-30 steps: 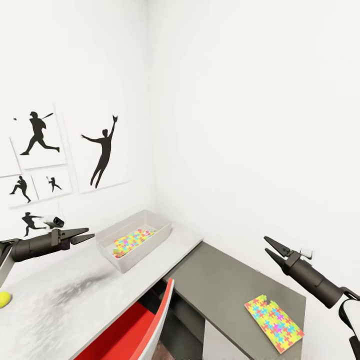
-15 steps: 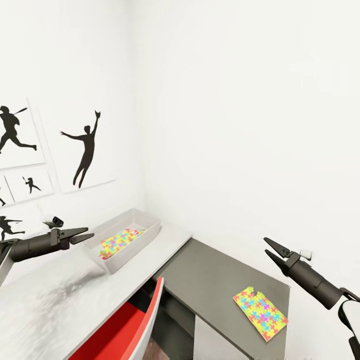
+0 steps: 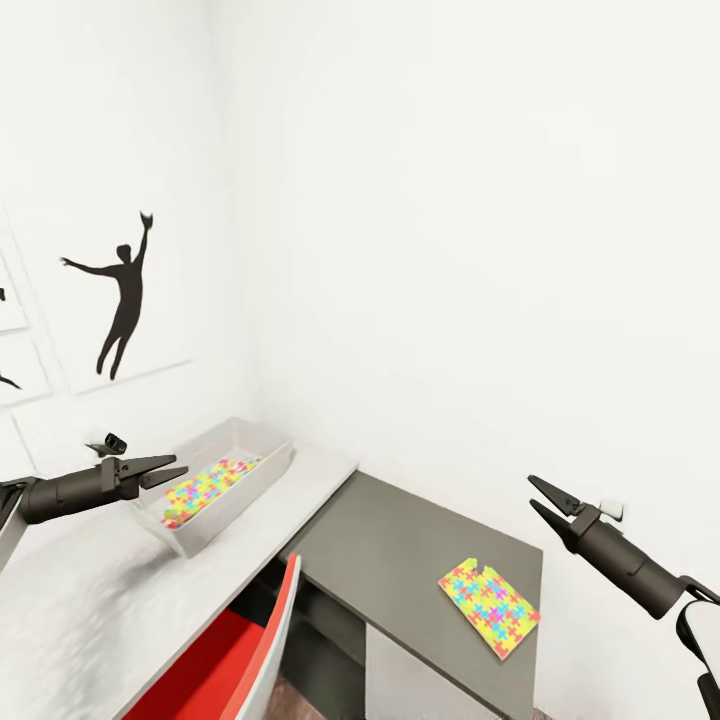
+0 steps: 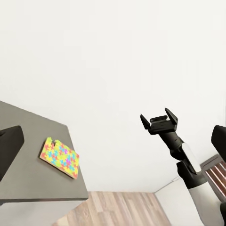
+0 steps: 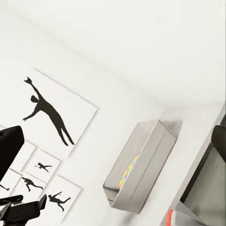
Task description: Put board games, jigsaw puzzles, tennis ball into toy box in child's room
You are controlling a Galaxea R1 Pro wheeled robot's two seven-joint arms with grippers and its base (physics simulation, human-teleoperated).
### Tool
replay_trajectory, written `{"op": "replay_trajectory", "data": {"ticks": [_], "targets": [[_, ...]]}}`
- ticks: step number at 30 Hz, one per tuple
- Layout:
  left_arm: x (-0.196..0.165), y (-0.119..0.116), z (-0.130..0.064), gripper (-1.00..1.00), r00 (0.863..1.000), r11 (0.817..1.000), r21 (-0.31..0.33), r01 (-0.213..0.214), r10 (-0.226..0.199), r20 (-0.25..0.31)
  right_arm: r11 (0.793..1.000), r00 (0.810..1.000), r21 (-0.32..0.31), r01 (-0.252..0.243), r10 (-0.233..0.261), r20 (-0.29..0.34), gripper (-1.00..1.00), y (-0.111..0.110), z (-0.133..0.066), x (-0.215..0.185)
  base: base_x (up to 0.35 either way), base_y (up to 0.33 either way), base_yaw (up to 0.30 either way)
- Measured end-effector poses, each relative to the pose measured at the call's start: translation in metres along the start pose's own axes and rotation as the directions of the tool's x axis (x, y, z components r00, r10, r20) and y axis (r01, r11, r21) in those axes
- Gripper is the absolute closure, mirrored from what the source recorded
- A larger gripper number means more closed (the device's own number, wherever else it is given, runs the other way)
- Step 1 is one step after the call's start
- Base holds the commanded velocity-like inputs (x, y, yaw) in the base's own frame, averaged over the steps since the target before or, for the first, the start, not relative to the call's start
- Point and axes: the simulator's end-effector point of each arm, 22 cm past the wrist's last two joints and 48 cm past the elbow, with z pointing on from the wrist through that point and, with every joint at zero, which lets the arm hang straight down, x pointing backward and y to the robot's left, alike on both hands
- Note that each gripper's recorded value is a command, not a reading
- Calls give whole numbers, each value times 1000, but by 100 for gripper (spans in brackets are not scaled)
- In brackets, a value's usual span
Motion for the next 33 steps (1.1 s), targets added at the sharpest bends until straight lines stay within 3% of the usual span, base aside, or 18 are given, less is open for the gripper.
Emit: {"op": "replay_trajectory", "data": {"ticks": [33], "targets": [[8, 17, 4, -100, 999, 999, -10, 31, -31, -11, 999, 1000, 30, -17, 17, -12, -100, -17, 3, 6, 0, 0, -220]]}}
